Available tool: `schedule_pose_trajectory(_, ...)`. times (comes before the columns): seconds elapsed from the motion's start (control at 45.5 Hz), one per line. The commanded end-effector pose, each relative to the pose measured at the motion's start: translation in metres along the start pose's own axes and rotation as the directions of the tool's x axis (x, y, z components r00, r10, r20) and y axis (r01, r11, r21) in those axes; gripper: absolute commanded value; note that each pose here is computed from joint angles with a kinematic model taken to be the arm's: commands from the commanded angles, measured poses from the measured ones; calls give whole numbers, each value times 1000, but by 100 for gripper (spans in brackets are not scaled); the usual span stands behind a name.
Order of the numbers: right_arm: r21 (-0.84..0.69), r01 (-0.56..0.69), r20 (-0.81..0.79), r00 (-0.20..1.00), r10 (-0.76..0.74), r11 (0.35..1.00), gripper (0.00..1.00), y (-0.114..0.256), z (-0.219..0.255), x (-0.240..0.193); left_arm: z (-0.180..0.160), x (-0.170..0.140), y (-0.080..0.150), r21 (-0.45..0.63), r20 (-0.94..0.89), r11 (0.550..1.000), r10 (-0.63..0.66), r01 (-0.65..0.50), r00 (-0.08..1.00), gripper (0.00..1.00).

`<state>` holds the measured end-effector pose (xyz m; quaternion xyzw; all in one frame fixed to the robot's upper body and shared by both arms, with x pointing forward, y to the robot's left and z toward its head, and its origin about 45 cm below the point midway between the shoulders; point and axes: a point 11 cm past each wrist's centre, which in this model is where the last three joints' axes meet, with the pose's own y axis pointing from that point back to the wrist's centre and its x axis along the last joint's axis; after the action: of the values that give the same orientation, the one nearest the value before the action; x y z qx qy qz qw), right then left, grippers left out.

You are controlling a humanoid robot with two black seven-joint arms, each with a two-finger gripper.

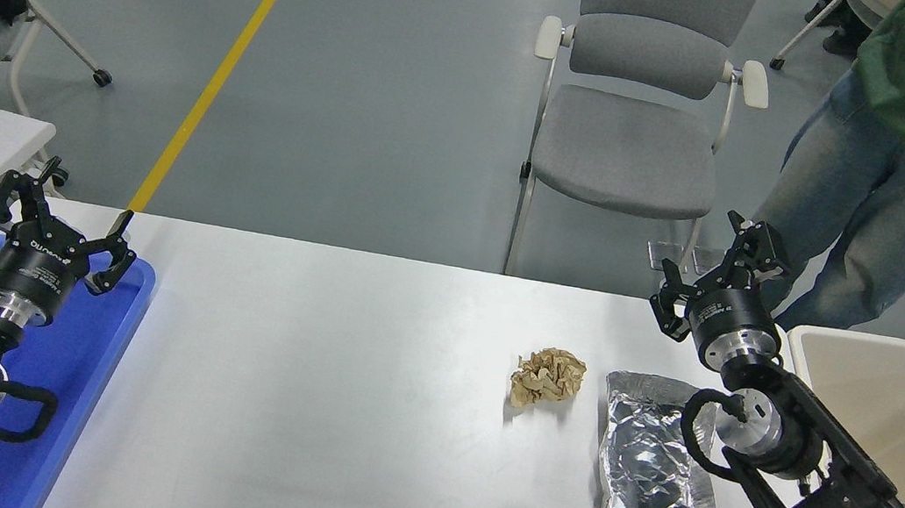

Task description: Clean the table surface

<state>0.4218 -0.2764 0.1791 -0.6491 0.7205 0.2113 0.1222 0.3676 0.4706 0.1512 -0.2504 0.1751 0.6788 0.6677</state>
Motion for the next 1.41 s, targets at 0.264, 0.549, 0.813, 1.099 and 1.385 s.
schedule_pose_trajectory(0.264, 1, -11, -11, 1000, 11, 1000, 100, 2, -2, 8, 0, 0, 0, 0, 0, 1000, 0, 0, 1000, 100)
schedule_pose_trajectory(0.549, 2, -14, -14, 1000, 14, 1000, 100, 2, -3, 10, 0, 0, 0, 0, 0, 1000, 0, 0, 1000, 100)
schedule_pose_trajectory(0.813, -3, -17, -15, 1000, 17, 1000, 100, 1, -2, 11, 0, 0, 0, 0, 0, 1000, 0, 0, 1000, 100)
schedule_pose_trajectory(1.099, -19, -21, 41, 999, 21, 1000, 100, -2, -3, 8, 0, 0, 0, 0, 0, 1000, 0, 0, 1000, 100)
schedule_pose_trajectory(1.385, -36, -11, -41, 999, 9, 999, 100, 2, -12, 27, 0, 0, 0, -1, 0, 1000, 0, 0, 1000, 100)
